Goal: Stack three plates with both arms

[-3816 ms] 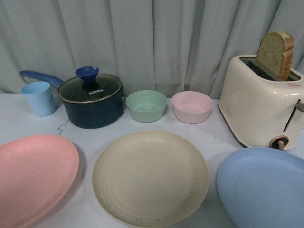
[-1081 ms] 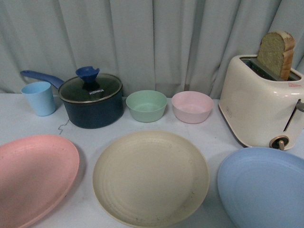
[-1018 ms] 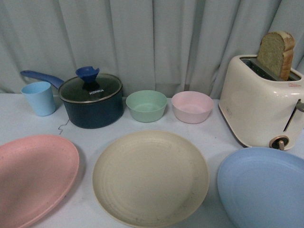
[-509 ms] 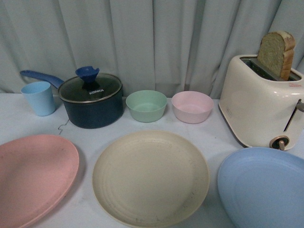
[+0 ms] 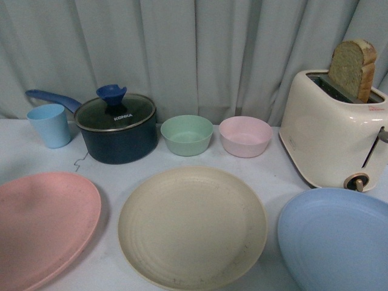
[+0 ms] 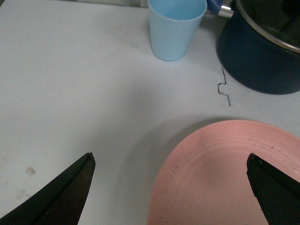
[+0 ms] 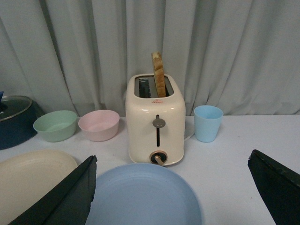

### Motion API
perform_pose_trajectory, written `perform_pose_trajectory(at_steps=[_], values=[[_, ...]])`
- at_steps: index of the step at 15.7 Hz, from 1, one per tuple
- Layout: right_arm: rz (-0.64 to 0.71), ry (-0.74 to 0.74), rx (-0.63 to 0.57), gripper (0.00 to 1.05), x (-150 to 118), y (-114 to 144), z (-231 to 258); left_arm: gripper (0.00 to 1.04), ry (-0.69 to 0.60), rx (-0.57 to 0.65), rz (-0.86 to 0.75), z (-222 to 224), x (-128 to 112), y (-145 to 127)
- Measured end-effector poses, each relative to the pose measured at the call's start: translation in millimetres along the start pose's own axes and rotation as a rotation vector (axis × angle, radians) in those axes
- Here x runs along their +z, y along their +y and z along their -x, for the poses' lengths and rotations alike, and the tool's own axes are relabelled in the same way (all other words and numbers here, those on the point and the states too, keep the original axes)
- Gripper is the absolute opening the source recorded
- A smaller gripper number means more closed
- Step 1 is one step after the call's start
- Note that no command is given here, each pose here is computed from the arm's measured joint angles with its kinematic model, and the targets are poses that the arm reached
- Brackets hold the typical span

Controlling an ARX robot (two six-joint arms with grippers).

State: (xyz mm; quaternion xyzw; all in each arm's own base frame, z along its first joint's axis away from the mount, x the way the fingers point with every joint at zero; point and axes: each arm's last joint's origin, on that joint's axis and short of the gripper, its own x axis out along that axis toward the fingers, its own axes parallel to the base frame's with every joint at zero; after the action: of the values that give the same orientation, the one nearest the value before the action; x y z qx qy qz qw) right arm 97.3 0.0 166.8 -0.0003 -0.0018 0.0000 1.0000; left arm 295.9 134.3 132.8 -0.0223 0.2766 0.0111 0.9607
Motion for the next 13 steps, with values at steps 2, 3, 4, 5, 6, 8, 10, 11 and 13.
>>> perform_pose_trajectory(at_steps=[2,3,4,5,6,8,10,11,13], values=[[0.0,0.0,0.0,0.98,0.0,0.0,0.0,0.98,0.076,0.004,0.036,-23.9,-29.5,26.8],[0.0,0.0,0.0,0.98,0.0,0.0,0.0,0.98,0.088,-0.016,0.045,-33.7,-40.9,28.6],[0.0,0.0,0.0,0.98,0.0,0.0,0.0,0.98,0.094,-0.024,0.05,-37.0,-45.5,28.8],[0.0,0.0,0.0,0.98,0.0,0.0,0.0,0.98,0.103,-0.031,0.055,-39.9,-49.4,29.1],[0.0,0.0,0.0,0.98,0.0,0.0,0.0,0.98,0.112,-0.037,0.06,-42.7,-53.3,29.5],[0.0,0.0,0.0,0.98,0.0,0.0,0.0,0.98,0.119,-0.046,0.069,-45.6,-58.8,31.0],[0.0,0.0,0.0,0.98,0.0,0.0,0.0,0.98,0.132,-0.067,0.078,-47.4,-69.6,31.7],[0.0,0.0,0.0,0.98,0.0,0.0,0.0,0.98,0.14,-0.074,0.069,-47.2,-73.1,30.6],[0.0,0.0,0.0,0.98,0.0,0.0,0.0,0.98,0.149,-0.081,0.061,-46.8,-78.9,28.9]])
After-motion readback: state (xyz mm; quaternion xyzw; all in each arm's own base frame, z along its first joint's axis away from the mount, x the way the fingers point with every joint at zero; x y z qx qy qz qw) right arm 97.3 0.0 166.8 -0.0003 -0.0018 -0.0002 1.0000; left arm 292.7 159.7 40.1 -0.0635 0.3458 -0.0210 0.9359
